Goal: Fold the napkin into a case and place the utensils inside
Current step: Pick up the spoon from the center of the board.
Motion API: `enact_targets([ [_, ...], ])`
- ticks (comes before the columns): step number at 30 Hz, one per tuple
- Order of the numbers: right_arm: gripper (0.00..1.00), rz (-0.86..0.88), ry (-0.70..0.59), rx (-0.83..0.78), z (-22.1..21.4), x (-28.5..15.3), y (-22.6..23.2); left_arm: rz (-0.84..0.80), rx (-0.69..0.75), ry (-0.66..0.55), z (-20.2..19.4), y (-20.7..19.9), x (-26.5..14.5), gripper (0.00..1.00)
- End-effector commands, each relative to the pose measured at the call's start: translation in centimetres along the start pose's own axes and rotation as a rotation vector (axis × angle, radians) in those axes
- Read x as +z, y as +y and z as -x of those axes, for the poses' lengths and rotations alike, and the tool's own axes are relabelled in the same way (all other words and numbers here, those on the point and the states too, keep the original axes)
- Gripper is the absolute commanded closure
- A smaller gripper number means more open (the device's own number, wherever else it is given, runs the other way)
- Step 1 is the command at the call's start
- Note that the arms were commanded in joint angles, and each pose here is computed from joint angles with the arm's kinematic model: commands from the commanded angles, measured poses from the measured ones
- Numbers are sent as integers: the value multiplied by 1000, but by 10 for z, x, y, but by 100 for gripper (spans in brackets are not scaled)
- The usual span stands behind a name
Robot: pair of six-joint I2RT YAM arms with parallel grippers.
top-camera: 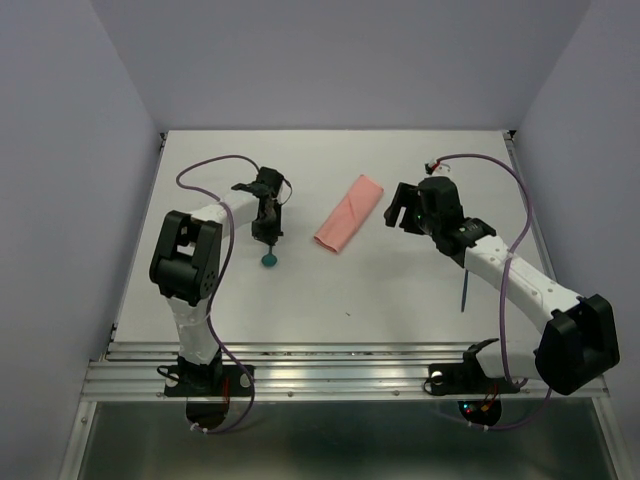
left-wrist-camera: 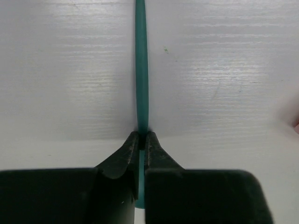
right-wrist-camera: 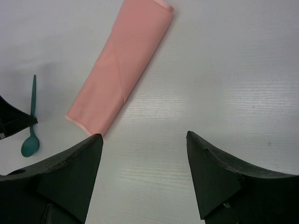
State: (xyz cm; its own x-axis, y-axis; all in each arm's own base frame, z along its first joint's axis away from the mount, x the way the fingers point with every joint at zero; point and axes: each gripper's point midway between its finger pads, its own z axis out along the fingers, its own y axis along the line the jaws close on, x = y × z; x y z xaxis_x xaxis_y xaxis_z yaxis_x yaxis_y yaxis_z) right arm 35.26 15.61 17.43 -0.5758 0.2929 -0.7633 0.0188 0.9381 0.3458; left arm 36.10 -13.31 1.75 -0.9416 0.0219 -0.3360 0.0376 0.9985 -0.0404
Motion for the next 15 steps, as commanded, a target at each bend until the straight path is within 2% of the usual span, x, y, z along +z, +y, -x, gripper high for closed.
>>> enact_targets([
  [1,22,-3,-26,10,6,0,0,56,27,87,-27,14,10,100],
  [8,22,-3,-17,18,6,4,2,43,10,-203,50,-5,-65,100],
  [15,22,10,15,20,7,13,1,-33,233,-350,90,-49,-111,100],
])
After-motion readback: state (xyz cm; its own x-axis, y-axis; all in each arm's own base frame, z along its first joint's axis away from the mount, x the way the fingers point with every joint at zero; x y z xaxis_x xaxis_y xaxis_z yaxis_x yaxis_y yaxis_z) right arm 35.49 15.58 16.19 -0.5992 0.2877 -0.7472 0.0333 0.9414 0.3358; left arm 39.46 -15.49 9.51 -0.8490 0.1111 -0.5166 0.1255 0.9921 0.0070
